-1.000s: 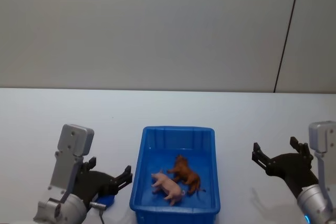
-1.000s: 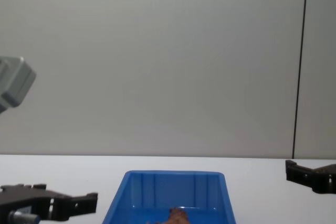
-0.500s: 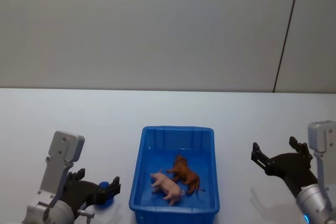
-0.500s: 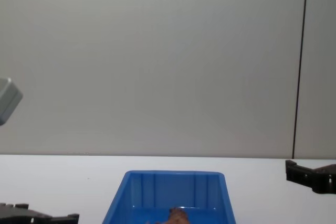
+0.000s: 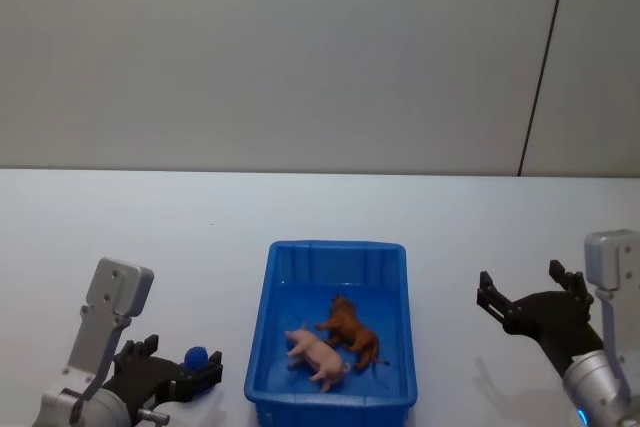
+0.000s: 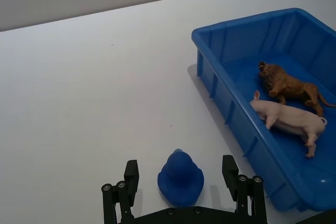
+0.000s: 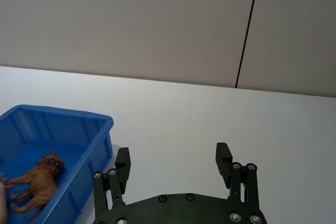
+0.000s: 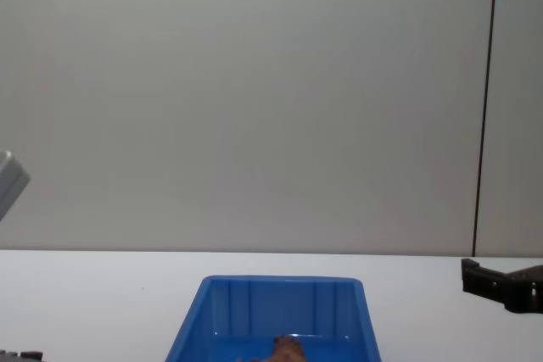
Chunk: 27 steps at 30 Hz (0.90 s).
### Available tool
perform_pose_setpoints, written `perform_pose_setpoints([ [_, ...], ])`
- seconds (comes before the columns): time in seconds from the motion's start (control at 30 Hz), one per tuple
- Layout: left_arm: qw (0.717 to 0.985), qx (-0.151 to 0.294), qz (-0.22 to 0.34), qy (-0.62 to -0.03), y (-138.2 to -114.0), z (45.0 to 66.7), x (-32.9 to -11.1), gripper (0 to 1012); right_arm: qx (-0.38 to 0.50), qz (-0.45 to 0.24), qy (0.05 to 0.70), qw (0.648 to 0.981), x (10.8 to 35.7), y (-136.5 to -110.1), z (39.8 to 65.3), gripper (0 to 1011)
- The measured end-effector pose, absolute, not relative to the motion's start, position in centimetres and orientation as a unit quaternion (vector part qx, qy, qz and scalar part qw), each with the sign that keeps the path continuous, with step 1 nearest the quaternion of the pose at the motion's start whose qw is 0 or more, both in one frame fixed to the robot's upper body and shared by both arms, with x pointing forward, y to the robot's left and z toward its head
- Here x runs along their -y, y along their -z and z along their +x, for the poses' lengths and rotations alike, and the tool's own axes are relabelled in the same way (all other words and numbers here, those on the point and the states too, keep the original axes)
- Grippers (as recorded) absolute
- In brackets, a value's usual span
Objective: Pick up the two dolls from the table and place them into the box.
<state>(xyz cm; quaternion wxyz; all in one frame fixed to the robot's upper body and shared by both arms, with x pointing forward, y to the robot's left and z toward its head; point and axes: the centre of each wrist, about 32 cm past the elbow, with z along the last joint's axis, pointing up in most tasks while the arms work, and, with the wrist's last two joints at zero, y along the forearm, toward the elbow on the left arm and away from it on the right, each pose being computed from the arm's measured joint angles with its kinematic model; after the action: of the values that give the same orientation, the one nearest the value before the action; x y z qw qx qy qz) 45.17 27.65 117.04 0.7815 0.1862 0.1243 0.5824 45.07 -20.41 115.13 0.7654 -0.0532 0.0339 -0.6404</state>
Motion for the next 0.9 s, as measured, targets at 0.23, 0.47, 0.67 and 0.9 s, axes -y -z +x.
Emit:
perform_pose_setpoints([
  [0.23, 0.789, -0.128, 0.188, -0.571, -116.8, 45.6, -28.1, 1001, -0.034, -0.053, 0.64, 0.765, 20.4, -115.1, 45.1, 1001],
  [0.47, 0.796, -0.13, 0.187, -0.56, -116.6, 46.4, -28.3, 1001, -0.034, -0.053, 0.64, 0.765, 20.4, -115.1, 45.1, 1001],
  [0.67, 0.8, -0.132, 0.187, -0.555, -116.5, 46.8, -28.5, 1001, -0.034, -0.053, 0.64, 0.765, 20.4, -115.1, 45.1, 1001],
  [0.9, 0.804, -0.139, 0.189, -0.547, -116.3, 47.3, -28.9, 1002, -0.034, -0.053, 0.64, 0.765, 20.4, -115.1, 45.1, 1001],
])
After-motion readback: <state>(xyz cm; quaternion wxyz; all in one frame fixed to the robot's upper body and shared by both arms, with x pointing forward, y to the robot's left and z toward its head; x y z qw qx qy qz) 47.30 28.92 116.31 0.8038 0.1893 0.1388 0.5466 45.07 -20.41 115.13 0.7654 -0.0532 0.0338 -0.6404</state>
